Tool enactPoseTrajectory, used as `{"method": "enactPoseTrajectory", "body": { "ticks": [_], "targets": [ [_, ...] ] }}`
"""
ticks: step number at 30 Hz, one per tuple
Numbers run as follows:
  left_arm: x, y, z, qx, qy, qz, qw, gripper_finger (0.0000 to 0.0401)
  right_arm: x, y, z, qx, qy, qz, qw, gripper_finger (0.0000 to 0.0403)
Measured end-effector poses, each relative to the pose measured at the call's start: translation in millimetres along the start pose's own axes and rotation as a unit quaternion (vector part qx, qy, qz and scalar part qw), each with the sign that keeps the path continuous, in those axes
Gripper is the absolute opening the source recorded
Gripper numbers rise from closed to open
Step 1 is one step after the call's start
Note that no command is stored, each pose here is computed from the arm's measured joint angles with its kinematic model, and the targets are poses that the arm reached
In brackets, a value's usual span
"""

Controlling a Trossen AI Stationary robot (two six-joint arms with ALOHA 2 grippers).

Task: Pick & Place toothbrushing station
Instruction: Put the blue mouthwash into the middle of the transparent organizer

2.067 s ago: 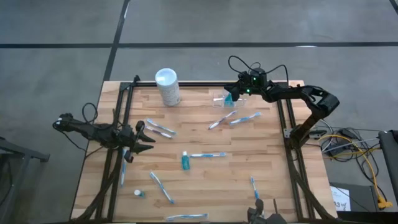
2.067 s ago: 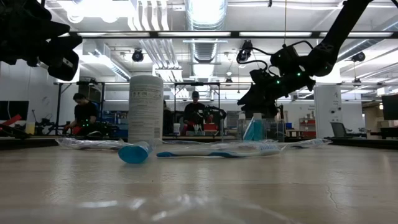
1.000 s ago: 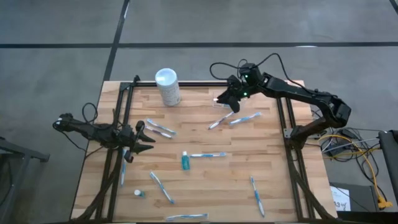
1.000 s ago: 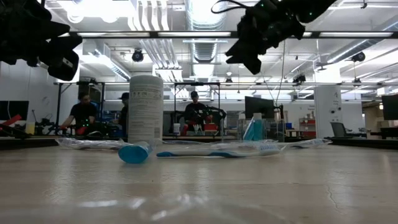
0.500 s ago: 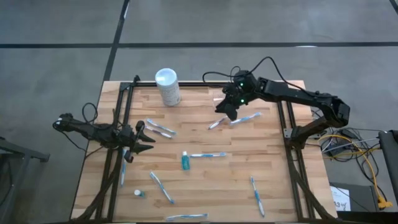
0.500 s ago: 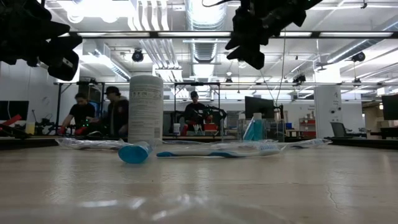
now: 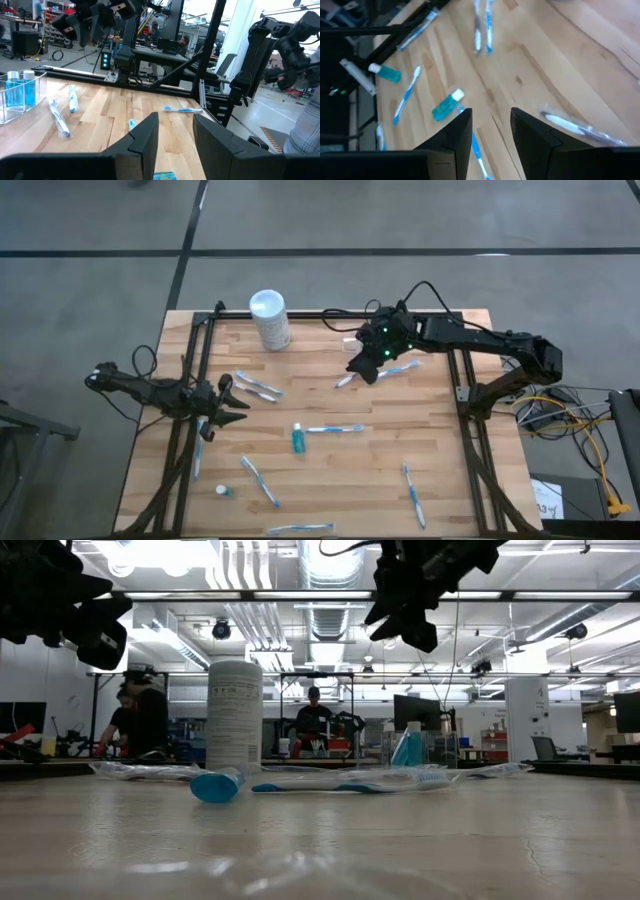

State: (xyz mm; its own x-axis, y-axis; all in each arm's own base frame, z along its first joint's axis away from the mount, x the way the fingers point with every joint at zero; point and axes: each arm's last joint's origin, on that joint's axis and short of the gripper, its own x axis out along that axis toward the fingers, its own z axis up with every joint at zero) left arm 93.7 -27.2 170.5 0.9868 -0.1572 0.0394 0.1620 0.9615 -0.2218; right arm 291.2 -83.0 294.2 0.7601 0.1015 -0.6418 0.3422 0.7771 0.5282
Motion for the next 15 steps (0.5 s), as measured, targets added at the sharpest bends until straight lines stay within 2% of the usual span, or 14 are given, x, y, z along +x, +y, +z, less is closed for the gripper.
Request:
{"method": "enactPoseTrajectory", "body": {
  "ticks": [9, 15],
  "targets": [
    [0.0, 0.0, 0.0, 0.000, 0.000, 0.000, 1.000, 0.0126, 1.4, 13.2, -8.0, 0.043, -0.016, -0.040, 0.998, 0.0128],
    [0.0, 0.0, 0.0, 0.000, 0.000, 0.000, 1.000, 0.0126, 6.0, 27.6, -16.7, 0.047, -0.016, -0.047, 0.998, 0.0127]
  ]
}}
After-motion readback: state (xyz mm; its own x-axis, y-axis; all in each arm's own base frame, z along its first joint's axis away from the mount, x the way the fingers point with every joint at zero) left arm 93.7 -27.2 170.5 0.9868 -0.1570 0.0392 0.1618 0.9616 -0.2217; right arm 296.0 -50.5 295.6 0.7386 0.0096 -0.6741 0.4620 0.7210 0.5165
